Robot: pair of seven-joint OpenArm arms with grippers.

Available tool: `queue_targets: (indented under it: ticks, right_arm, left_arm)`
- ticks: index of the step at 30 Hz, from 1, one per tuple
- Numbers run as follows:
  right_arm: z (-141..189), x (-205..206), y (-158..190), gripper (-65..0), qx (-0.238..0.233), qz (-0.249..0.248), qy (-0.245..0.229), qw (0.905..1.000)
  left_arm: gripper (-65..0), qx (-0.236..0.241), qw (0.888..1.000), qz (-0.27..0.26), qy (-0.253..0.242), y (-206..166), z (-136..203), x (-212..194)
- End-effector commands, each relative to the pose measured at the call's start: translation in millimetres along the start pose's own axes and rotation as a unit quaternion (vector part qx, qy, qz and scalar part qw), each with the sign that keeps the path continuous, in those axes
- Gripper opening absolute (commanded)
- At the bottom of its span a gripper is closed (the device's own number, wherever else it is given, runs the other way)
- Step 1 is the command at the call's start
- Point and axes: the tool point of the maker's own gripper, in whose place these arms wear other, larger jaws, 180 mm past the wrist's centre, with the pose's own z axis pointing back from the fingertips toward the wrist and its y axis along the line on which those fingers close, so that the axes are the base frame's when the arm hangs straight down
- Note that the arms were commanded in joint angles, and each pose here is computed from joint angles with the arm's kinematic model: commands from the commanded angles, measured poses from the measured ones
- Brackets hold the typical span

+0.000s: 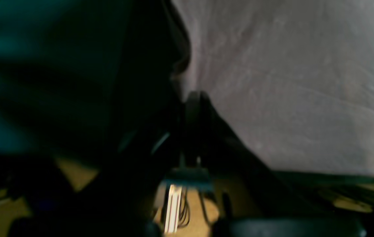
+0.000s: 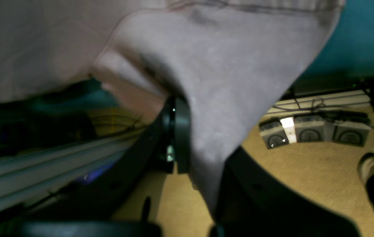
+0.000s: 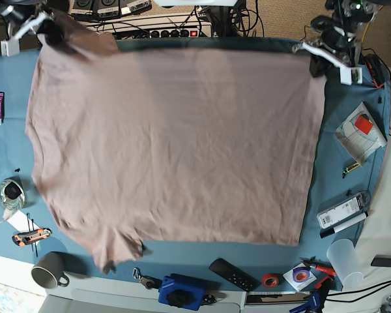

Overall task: Fold the T-shirt properly
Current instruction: 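Lift the shoulder edge with both grippers and pull it taut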

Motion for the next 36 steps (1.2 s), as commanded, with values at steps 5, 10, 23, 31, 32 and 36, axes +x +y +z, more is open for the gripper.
queue_targets:
  ticks: [5, 10, 23, 31, 32, 36]
  right_arm:
    - [38.6, 8.5, 1.3, -65.0, -0.007, 0.007, -0.019, 0.9998]
    - [54.6, 16.9, -4.6, -65.0, -0.023, 0.006, -0.042, 0.9988]
    - [32.5, 37.6, -13.0, -65.0, -0.044, 0.029, -0.058, 0.9969]
    - [3.9, 44.8, -13.2, -65.0, -0.055, 0.052, -0.055, 0.9956]
    - [-1.2, 44.8, -12.9, -65.0, -0.056, 0.057, -0.05, 0.9956]
    - [-18.0, 48.8, -8.1, -65.0, -0.051, 0.072, -0.042, 0.9952]
  left_arm:
    - [-65.0, 0.016, 1.0, 0.016, 0.005, 13.9, 28.3, -7.0]
    - [-65.0, 0.035, 0.999, 0.013, 0.015, 23.5, 48.1, -9.8]
    - [-65.0, 0.016, 0.999, 0.004, -0.039, 10.8, 42.7, 25.7]
    - [-65.0, 0.019, 0.997, 0.006, -0.074, 14.2, 39.7, 37.0]
    - [-65.0, 0.017, 0.997, 0.009, -0.071, 14.5, 36.5, 35.1]
    - [-65.0, 0.0, 0.998, 0.007, -0.055, 4.0, 14.5, 25.8]
